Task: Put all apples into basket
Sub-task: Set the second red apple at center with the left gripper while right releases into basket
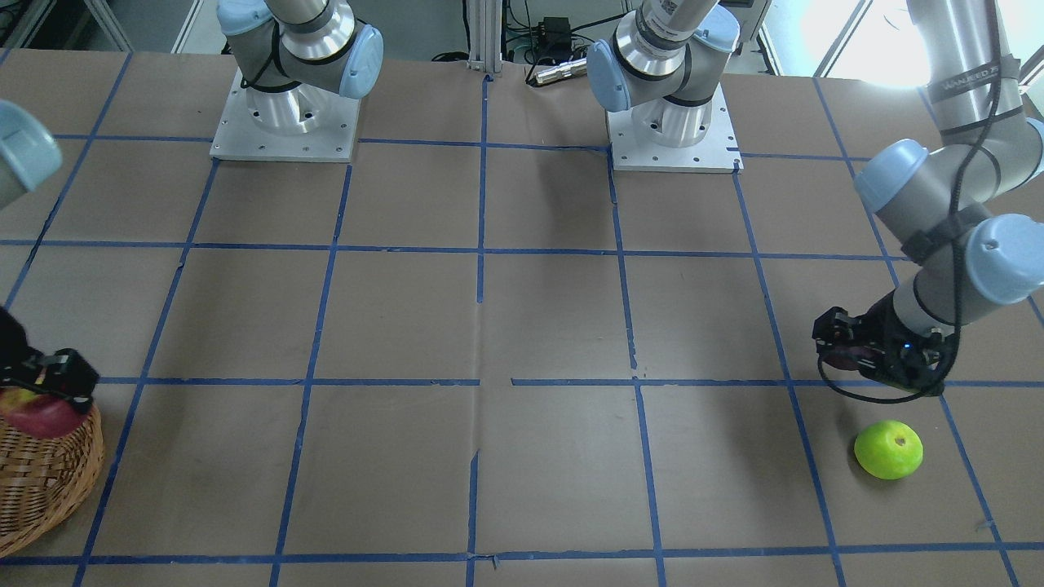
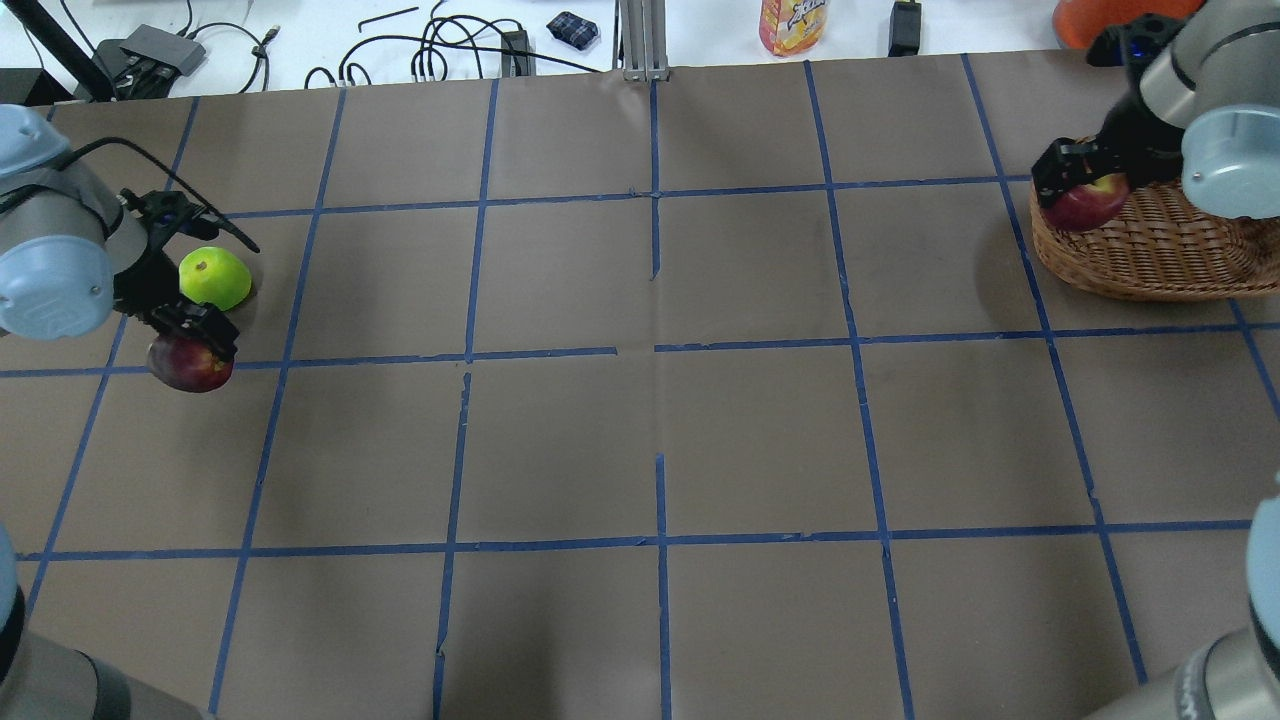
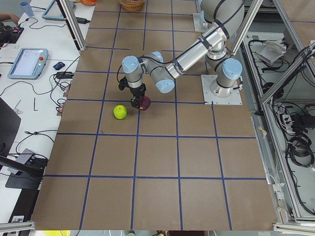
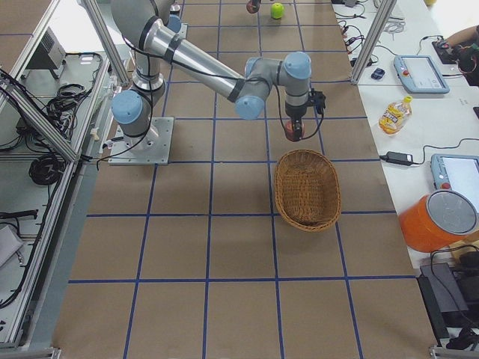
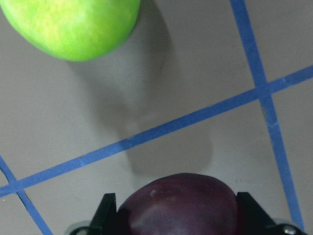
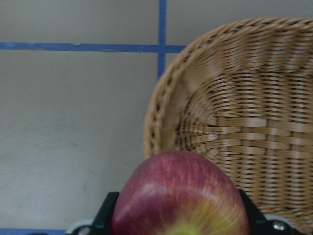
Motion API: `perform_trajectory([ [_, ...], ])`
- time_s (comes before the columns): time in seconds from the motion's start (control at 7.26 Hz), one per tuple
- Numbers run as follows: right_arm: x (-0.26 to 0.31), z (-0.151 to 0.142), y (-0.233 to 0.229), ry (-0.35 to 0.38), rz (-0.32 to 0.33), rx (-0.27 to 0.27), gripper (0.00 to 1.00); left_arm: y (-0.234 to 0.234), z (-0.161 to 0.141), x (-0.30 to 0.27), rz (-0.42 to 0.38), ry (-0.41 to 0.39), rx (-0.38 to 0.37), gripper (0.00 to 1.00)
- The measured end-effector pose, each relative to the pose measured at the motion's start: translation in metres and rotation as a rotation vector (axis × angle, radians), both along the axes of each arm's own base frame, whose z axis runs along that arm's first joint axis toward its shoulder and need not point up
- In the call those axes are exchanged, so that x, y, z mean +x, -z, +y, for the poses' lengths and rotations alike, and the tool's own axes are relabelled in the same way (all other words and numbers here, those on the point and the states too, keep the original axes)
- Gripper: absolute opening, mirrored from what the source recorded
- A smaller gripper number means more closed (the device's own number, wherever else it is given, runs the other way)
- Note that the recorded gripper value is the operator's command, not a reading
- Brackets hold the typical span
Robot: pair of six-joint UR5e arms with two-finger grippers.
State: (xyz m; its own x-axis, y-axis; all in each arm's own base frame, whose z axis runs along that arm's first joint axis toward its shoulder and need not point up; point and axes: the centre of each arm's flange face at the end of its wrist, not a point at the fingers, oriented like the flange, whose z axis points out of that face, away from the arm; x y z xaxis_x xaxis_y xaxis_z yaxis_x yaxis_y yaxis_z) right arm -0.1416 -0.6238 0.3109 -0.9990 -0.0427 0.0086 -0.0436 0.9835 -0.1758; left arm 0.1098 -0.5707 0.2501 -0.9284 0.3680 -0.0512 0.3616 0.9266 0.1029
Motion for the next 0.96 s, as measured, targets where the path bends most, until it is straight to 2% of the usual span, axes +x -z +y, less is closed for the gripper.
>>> perform_trajectory([
  [0.14,-0.057,-0.006,0.016,-0.039,-0.032,-0.022,0.36,-0.012,-0.009,-0.061,0.009,-0.007,-0.036,0.0],
  [0.28,-0.1,-0.013,0.032,-0.086,-0.046,-0.044,0.37,-0.019,-0.01,-0.127,0.048,-0.047,-0.061,0.0],
  [0.41,-0.134,-0.02,0.045,-0.126,-0.041,-0.058,0.46,-0.022,-0.005,-0.199,0.089,-0.116,-0.063,0.0],
  [0.55,-0.162,-0.023,0.056,-0.14,-0.035,-0.059,0.88,-0.027,0.004,-0.275,0.114,-0.189,-0.066,0.0],
  [0.69,-0.181,-0.022,0.063,-0.137,-0.036,-0.054,1.0,-0.031,0.017,-0.345,0.151,-0.225,-0.064,0.0],
  [0.96,-0.195,-0.017,0.064,-0.132,-0.039,-0.05,1.0,-0.019,0.045,-0.442,0.227,-0.287,-0.047,0.0],
])
